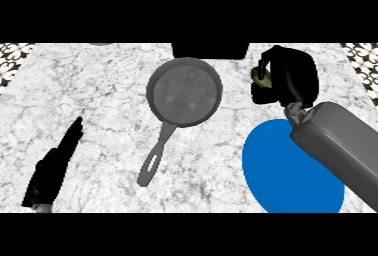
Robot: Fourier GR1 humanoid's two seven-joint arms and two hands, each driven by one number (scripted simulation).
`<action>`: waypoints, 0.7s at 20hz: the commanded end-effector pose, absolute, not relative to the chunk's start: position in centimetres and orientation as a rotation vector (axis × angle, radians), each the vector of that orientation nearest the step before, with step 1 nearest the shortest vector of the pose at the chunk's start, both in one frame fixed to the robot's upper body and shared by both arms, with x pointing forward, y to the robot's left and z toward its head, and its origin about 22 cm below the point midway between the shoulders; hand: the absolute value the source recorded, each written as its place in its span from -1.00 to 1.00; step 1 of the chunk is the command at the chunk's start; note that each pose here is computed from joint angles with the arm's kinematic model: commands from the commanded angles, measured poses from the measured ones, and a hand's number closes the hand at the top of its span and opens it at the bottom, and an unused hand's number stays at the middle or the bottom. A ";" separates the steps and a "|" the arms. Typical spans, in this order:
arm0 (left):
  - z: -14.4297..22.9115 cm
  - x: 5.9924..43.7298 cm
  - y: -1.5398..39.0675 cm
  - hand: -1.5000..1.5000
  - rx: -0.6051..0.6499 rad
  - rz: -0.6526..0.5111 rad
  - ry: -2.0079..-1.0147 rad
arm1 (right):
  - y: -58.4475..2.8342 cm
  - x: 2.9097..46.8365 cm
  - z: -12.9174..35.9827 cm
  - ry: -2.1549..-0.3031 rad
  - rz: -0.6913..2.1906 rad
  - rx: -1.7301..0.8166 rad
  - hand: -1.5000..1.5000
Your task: Pick the squash from the plate and place it in the pan
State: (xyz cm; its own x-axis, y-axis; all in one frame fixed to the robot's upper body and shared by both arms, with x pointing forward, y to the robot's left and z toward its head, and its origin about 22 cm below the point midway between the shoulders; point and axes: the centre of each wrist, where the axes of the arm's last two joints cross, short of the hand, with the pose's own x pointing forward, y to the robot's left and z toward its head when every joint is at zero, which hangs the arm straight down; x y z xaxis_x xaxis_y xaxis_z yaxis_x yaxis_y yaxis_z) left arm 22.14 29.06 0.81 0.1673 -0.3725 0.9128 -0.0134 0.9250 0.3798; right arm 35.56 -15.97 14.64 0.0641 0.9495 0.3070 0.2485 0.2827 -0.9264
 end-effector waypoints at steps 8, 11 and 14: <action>0.9 22.9 27.9 0.00 0.318 -0.290 -1.407 | -8.1 41.5 15.0 -1.486 0.713 -0.960 1.00; 1.6 24.5 26.9 0.00 0.311 -0.310 -1.418 | -6.5 42.2 13.8 -1.476 0.707 -0.873 1.00; 2.7 23.6 26.7 0.00 0.269 -0.314 -1.419 | -7.6 43.5 11.8 -1.420 0.735 -0.886 1.00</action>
State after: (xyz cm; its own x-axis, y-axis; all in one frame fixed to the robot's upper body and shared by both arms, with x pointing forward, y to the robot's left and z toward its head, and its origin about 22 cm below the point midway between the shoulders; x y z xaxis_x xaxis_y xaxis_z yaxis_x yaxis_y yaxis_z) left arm 23.50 27.28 1.49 0.1354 -0.3797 0.9152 0.0279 0.9248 0.3795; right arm 42.46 -8.07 13.74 0.0160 0.8602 0.5097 0.1354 0.5032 -0.8535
